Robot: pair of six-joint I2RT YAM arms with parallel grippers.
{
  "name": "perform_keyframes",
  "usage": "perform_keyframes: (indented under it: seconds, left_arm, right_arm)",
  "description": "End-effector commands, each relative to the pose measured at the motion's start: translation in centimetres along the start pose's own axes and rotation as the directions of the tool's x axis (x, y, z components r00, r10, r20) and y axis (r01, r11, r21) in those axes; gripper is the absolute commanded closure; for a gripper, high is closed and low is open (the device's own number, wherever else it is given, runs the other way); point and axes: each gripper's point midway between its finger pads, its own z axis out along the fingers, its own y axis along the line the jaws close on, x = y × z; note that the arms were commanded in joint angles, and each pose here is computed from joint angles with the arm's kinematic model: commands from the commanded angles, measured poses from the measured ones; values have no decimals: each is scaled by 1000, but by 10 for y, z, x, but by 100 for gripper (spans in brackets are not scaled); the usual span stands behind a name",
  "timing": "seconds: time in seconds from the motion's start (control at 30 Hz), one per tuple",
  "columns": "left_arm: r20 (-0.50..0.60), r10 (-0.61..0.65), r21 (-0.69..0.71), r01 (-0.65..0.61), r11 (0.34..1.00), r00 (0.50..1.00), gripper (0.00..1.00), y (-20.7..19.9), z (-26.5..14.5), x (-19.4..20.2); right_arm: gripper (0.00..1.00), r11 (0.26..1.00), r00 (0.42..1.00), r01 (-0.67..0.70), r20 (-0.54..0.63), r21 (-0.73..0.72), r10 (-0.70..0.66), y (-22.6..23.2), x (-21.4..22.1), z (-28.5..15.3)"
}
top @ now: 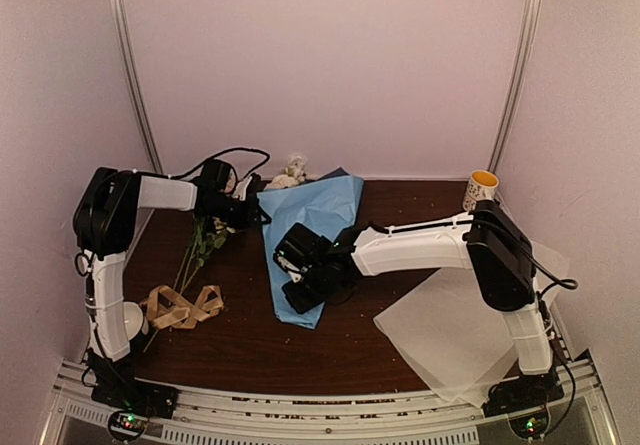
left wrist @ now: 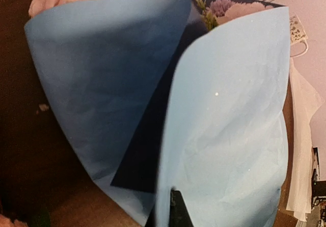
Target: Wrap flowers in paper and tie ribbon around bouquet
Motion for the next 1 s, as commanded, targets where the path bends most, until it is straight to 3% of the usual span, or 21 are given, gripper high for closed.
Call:
perform_keyframes:
  seconds: [0.0, 0.23, 0.47, 0.67, 0.83, 0.97]
  left_arm:
    - [7, 38, -36, -37, 999, 999, 100, 16, 12, -14]
    - [-20, 15, -33, -16, 999, 1000, 100, 25, 23, -3]
    - [-40, -4, -57, 2, 998, 999, 100, 34, 29, 3]
    - [-33, 5, -61, -7, 998, 999, 100, 31, 27, -6]
    - [-13, 13, -99, -14, 995, 1000, 60, 22, 6, -17]
    - [41, -33, -165, 40, 986, 999, 47, 18, -23, -7]
  right_arm:
    - [86, 998, 998, 62, 31, -31, -61, 8, -6, -28]
    - [85, 991, 991, 116, 71, -73, -111, 22, -18, -39]
    - [85, 990, 995, 74, 79, -124, -65, 39, -28, -15]
    - [85, 993, 999, 39, -23, -112, -42, 41, -3, 21]
    - [86, 995, 997, -12, -76, -101, 4, 37, 13, 37]
    - [87, 993, 996, -40, -85, -111, 31, 37, 18, 40]
